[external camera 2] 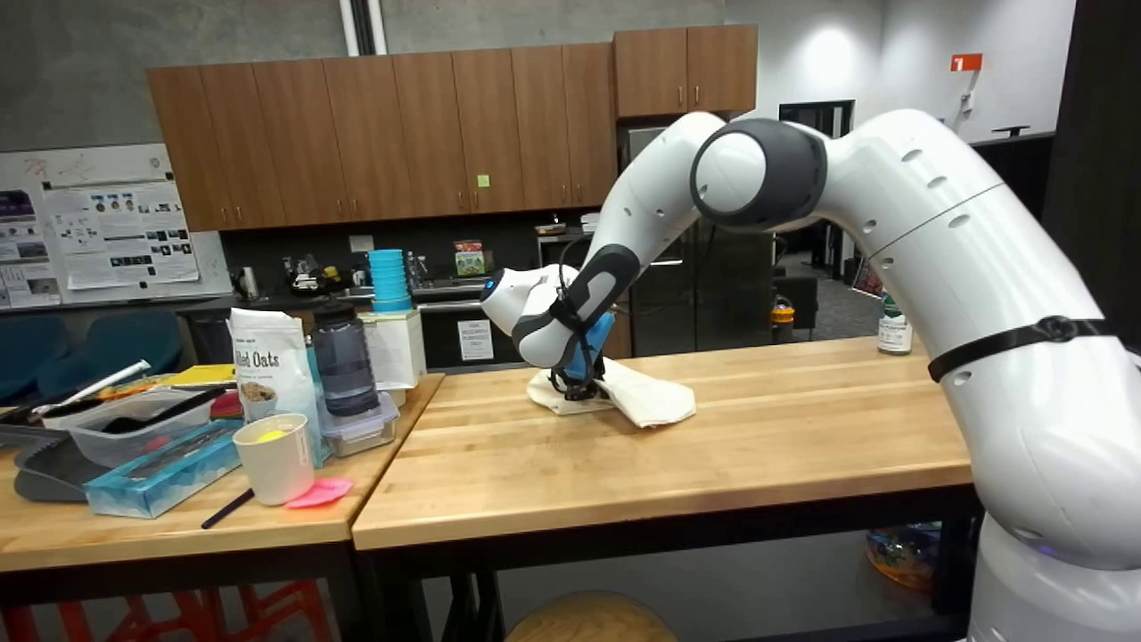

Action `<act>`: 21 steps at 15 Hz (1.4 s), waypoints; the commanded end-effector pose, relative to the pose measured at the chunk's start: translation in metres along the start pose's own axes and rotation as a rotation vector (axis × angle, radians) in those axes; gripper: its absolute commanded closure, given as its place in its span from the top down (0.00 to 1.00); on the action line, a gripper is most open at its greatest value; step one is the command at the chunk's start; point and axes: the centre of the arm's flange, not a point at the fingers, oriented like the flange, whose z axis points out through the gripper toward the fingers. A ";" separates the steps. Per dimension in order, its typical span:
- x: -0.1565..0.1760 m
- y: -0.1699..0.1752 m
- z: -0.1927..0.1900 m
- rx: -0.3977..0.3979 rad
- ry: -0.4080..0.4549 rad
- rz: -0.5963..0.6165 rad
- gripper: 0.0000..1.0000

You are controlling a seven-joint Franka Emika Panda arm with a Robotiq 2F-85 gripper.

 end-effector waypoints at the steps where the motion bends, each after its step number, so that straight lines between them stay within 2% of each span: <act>1: 0.021 0.064 0.032 -0.045 -0.049 0.092 0.01; 4: -0.002 0.138 0.061 -0.076 -0.106 0.211 0.01; 6: -0.033 0.183 0.080 -0.089 -0.148 0.300 0.01; 9: -0.081 0.222 0.098 -0.093 -0.198 0.390 0.01; 11: -0.109 0.236 0.095 -0.086 -0.202 0.447 0.01; 14: -0.154 0.246 0.076 -0.072 -0.196 0.549 0.01; 16: -0.184 0.243 0.067 -0.076 -0.221 0.604 0.01; 18: -0.212 0.230 0.062 -0.064 -0.257 0.629 0.01; 21: -0.234 0.185 0.059 -0.044 -0.289 0.581 0.01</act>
